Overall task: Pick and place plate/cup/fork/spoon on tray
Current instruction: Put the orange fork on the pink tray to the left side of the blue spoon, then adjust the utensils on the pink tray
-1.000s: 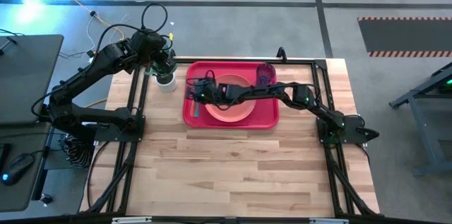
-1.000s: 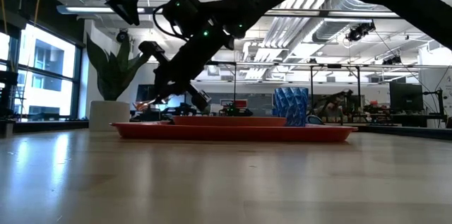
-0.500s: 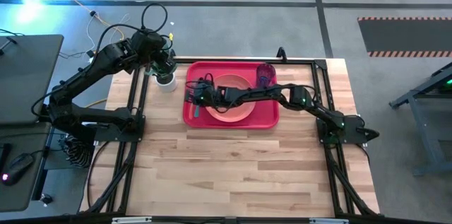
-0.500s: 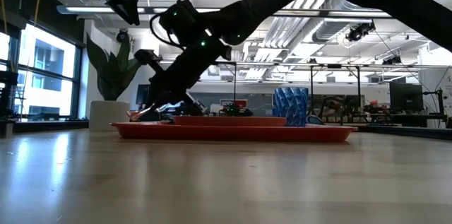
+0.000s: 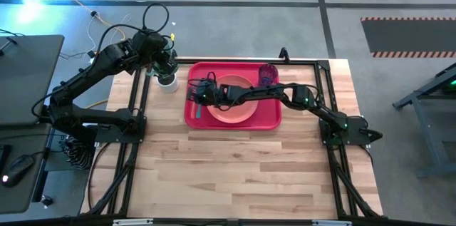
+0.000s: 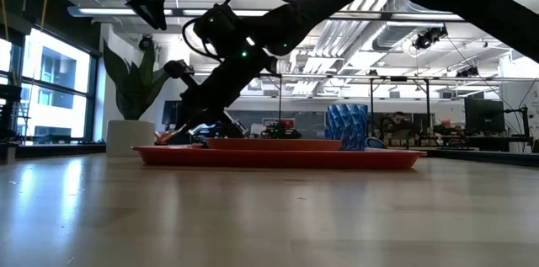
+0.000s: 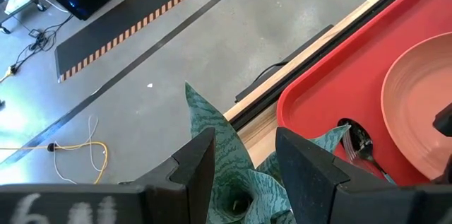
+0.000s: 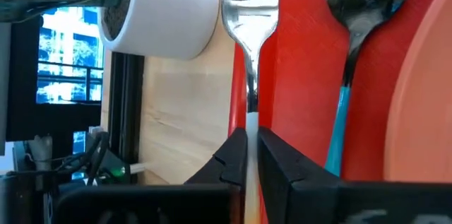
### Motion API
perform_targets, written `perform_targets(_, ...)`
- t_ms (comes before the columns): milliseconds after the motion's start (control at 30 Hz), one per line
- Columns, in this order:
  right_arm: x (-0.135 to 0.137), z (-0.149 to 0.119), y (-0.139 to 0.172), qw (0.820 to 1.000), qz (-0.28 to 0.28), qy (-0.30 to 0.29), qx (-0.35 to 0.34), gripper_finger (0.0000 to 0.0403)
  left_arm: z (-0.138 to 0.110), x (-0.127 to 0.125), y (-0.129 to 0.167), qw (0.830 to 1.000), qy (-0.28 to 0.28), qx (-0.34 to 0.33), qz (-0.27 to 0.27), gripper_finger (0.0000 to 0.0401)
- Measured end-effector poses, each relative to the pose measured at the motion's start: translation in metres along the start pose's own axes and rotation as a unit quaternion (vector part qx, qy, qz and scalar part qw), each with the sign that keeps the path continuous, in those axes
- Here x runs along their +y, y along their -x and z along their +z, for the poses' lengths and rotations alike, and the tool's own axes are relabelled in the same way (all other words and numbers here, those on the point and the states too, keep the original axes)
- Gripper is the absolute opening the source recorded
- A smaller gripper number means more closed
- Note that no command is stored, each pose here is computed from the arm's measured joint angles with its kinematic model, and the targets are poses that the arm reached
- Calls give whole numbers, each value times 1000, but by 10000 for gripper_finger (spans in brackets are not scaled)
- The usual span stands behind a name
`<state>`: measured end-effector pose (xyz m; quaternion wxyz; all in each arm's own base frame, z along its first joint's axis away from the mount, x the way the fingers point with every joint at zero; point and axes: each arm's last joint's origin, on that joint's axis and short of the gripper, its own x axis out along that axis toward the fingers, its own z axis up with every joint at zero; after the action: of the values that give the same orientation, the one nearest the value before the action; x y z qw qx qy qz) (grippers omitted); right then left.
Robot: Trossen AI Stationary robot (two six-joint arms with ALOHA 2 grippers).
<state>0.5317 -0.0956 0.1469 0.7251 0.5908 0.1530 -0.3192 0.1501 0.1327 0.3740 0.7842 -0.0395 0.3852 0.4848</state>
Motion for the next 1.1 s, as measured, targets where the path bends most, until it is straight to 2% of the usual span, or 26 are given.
perform_targets(233, -1, 4, -1, 1000, 1, -4, 3, 60, 0, 0, 0, 1000, 0, 0, 0, 141)
perform_targets(500, 0, 4, -1, 1000, 2, -7, 1, 66, 0, 0, 0, 1000, 0, 0, 0, 141)
perform_targets(667, 7, 9, 1, 999, 35, 3, -8, 67, 0, 0, 0, 1000, -1, 1, 0, 141)
perform_targets(900, 23, 18, 18, 998, 51, 41, -20, 67, -2, 0, 0, 1000, -22, 12, -1, 141)
perform_targets(1100, 39, 29, 53, 993, 12, 106, -40, 67, -6, -1, 0, 999, -31, 30, -17, 141)
